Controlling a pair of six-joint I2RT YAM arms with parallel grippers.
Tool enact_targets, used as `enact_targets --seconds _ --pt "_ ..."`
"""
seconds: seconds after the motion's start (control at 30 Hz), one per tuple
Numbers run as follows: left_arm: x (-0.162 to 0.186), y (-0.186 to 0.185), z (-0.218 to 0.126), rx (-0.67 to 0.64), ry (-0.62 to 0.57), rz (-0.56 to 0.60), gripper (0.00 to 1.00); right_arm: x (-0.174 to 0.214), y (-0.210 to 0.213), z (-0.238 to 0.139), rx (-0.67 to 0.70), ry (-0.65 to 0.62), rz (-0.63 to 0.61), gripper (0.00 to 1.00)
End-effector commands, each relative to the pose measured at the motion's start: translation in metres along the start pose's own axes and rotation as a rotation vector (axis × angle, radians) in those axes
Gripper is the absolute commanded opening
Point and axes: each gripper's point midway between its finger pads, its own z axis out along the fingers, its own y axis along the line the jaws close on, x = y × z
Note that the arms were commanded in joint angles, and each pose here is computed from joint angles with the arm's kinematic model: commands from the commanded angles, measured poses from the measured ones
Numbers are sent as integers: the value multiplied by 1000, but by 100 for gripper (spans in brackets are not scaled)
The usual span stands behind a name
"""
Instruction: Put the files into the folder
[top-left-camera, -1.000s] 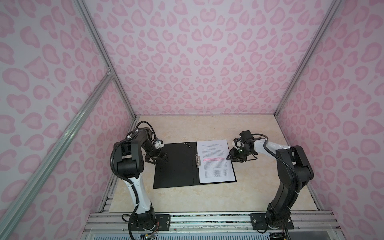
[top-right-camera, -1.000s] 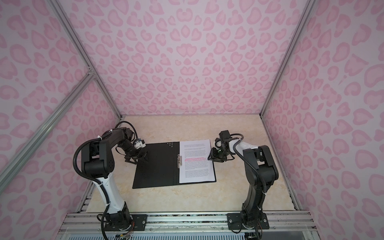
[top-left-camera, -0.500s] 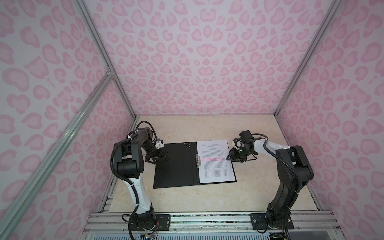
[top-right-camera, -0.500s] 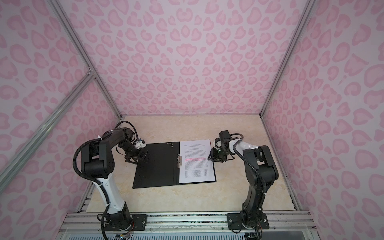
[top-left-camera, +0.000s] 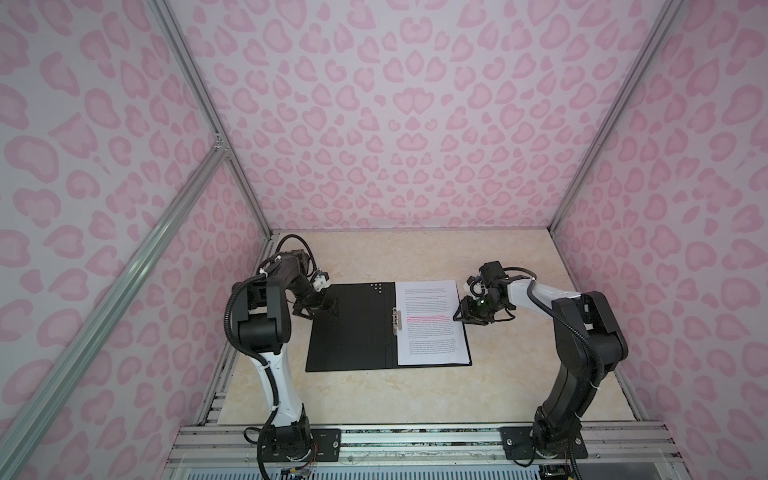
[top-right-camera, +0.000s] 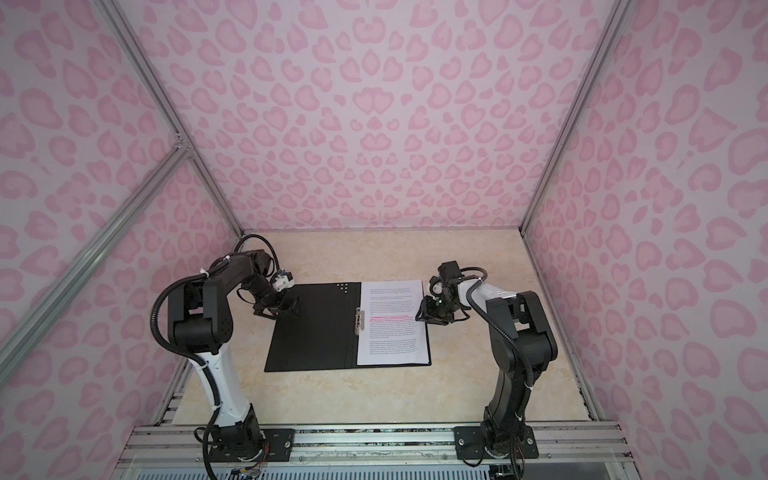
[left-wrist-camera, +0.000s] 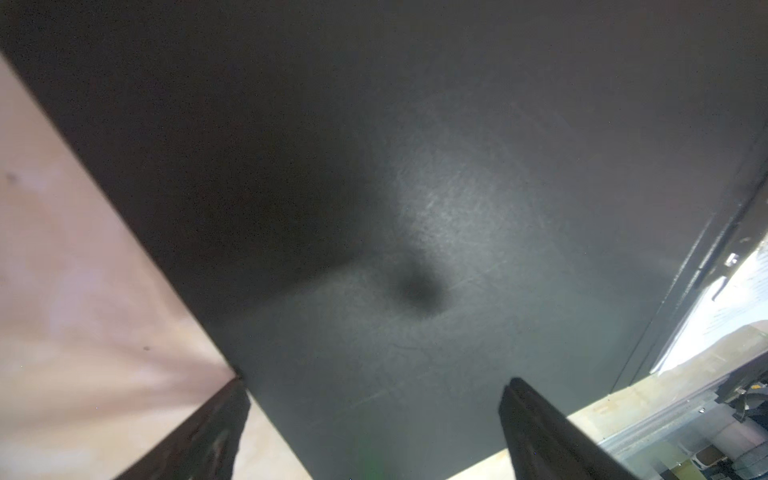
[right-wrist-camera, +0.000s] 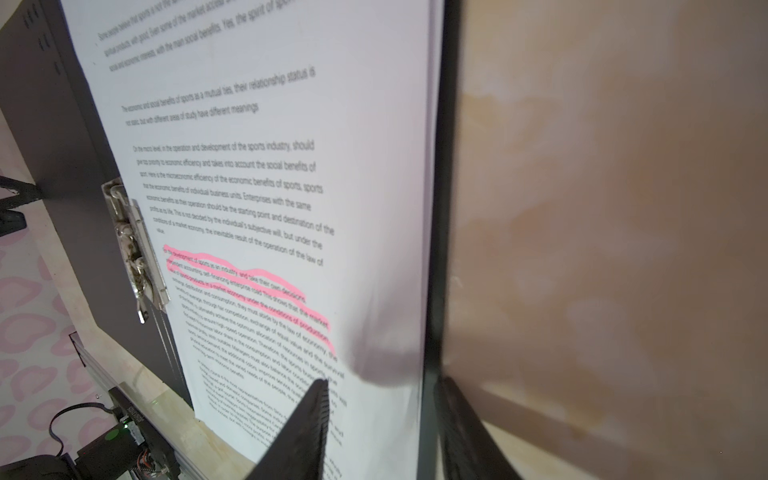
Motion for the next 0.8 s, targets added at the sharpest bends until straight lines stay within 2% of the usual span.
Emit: enact_targets --seconds 0.0,0.33,0.77 --pt "-7 -4 9 37 -16 16 98 19 -14 6 59 70 27 46" --pt "1 -35 -6 181 -22 46 98 20 -14 7 54 80 27 46" --pt "12 -58 -25 282 -24 54 99 20 -14 7 55 86 29 46"
